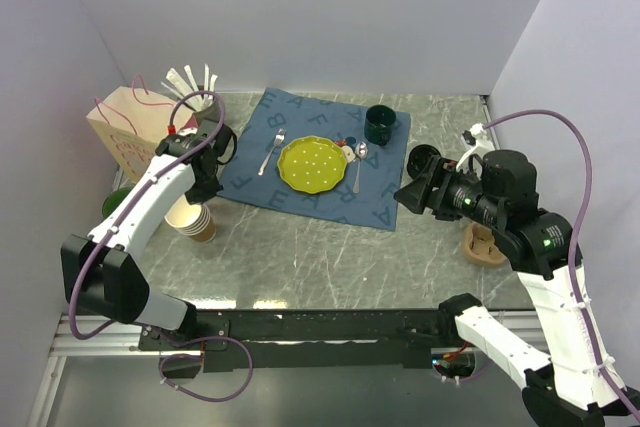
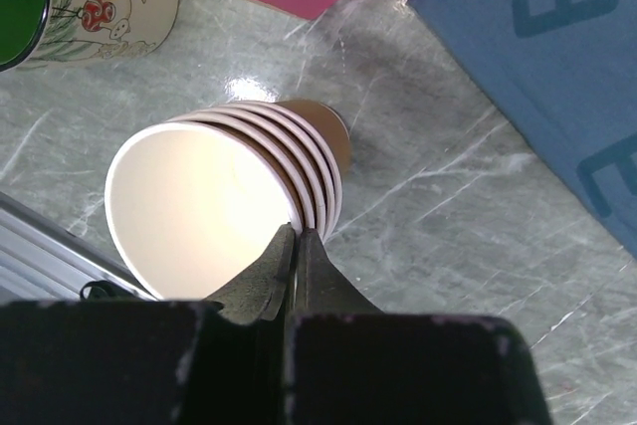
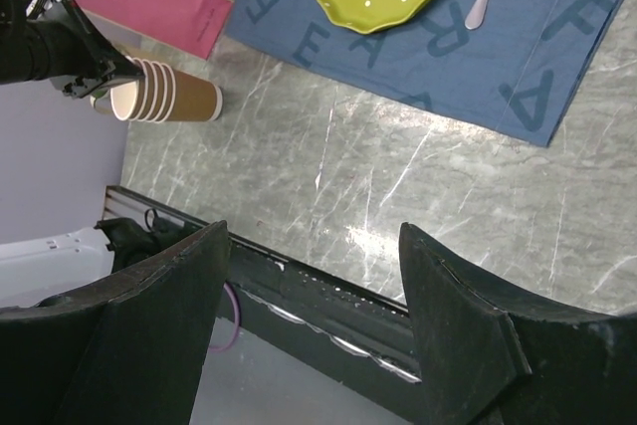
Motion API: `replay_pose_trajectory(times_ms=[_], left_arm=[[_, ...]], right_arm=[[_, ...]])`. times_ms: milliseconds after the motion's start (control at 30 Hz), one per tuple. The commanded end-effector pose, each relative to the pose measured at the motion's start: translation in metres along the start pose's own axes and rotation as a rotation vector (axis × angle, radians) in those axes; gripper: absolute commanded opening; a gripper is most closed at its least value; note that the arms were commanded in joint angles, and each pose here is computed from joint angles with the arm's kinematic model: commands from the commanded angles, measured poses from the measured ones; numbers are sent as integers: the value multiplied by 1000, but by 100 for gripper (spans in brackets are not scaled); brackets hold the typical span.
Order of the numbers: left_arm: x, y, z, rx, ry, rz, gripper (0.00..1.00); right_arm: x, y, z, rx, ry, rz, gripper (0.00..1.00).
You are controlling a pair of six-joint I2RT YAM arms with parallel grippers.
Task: Pack the takeout coffee
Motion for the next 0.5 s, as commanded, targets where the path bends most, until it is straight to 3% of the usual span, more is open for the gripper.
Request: replay_pose_trajectory(times_ms=[0,67,200,267,300,333,467], left_arm=[[3,3,-7,-7,-35,46,2],[2,4,-8,2,-40,64,17],[0,7,-15,-1,-102,85,24],[0,6,-15,-5,-122,90,19],[0,5,-15,-4,-123,92,8],[0,3,-13,5,-120,99,3],[-1,0,-10,17,-136,118,1]], right_arm=[[5,5,3,-30,40,-6,77],[4,5,4,-28,43,-4,77],[3,2,12,-9,65,20,77],[4,2,15,8,82,42,77],[4,1,17,13,85,48,77],[5,2,19,13,90,51,77],[5,3,20,19,95,56,76]])
Point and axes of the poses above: each gripper's point midway between its finger pads, its own z axis out along the fingers, its own x axis along the line the jaws close on, y = z × x, the point moved 10 cm from there along -z, back along the fingers, and after that the axes turned 10 degrees about z, right-handed, at the moved point
